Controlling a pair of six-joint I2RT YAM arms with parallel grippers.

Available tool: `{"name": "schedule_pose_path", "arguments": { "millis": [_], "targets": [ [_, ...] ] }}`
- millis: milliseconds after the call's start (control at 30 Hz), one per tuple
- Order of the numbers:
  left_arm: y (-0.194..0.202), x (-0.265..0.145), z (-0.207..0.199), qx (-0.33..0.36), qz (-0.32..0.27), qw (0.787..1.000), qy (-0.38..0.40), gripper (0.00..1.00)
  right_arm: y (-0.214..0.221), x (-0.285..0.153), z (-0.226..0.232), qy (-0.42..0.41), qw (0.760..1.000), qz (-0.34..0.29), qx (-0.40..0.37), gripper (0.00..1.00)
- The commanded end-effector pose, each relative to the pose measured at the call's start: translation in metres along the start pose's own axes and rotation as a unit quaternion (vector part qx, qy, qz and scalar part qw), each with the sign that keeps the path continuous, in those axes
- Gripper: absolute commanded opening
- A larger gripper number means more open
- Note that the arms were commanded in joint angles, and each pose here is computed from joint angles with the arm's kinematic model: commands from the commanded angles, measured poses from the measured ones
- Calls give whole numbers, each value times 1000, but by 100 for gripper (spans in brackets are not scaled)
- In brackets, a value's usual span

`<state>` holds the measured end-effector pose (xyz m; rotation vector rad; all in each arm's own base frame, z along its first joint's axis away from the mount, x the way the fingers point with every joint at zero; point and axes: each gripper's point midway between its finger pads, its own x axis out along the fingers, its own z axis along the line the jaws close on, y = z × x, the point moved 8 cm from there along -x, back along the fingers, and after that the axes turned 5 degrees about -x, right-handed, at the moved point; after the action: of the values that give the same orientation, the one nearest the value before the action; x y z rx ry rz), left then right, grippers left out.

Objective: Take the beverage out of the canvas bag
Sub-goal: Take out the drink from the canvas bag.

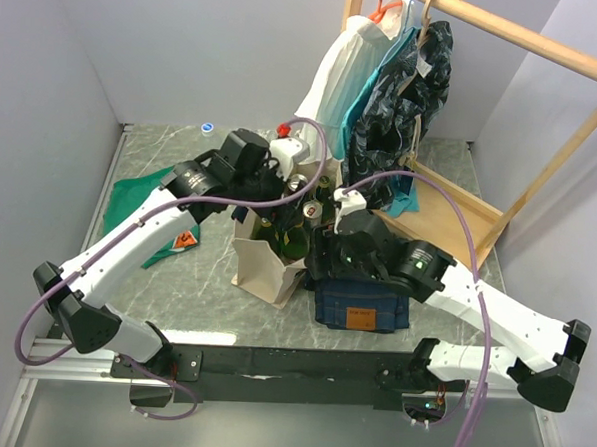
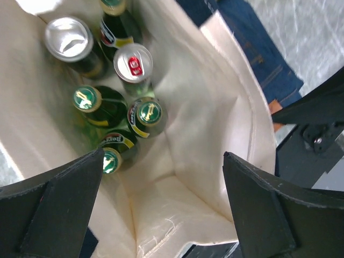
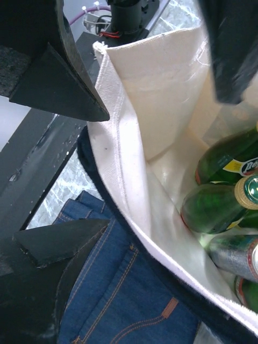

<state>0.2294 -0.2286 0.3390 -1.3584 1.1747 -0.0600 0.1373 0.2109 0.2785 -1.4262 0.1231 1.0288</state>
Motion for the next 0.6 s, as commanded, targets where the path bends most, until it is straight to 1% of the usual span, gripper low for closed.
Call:
{"name": "schedule_pose_path", "arguments": {
  "millis": [0, 67, 233, 567],
  "targets": [
    [10, 1, 0, 12, 7, 1000, -5, 97, 0, -10, -6, 22, 1000, -18, 1, 79],
    [17, 6, 5, 10, 12, 1000, -18, 97, -2, -13, -9, 33, 999, -26, 0, 80],
    [26, 16, 6, 7, 23, 1000, -12, 98, -2, -12, -14, 57, 998, -22, -9, 80],
    [22, 31, 3, -2, 2, 1000, 5, 98, -8, -8, -12, 63, 998, -28, -14, 80]
  ]
}}
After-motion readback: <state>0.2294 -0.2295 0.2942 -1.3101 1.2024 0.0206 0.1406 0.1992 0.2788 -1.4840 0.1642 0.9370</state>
